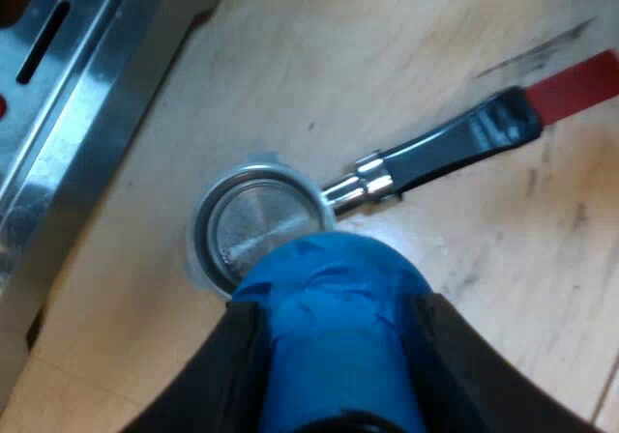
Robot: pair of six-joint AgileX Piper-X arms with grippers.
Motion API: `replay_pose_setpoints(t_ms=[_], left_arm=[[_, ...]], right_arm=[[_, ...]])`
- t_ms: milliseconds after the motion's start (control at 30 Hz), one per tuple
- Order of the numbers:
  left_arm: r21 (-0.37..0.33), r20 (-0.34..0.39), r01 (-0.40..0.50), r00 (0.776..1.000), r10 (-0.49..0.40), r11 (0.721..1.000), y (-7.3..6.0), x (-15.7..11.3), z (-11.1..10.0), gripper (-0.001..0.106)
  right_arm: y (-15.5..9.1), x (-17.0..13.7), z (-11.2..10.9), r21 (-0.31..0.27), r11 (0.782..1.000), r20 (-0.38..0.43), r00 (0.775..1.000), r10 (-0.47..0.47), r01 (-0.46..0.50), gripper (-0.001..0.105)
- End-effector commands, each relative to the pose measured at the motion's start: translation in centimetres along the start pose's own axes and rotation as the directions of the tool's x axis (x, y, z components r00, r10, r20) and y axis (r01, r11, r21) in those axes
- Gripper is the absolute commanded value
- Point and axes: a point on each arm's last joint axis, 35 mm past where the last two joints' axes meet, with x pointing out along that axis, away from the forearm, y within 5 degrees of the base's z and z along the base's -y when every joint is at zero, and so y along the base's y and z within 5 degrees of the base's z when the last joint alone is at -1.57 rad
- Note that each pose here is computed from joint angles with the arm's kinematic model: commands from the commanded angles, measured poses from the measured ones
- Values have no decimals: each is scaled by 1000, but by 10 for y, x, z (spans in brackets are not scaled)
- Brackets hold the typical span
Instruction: Grind coffee beans and then tamp
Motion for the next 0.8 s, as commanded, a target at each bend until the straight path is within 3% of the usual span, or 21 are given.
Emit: replay_pose_setpoints(t_ms=[33,400,800], left_arm=[[5,9,-21,1000,21,1000,1,6,6,1],[-1,-24,-16,1000,16,1000,5,31,11,1],[-38,-110,-21,994,16,999,11,64,11,1]], right_arm=[[0,0,3,3,1000,16,1000,-1,1,70],[0,0,3,3,1000,16,1000,-1,1,70],[0,0,3,3,1000,16,1000,-1,1,70]])
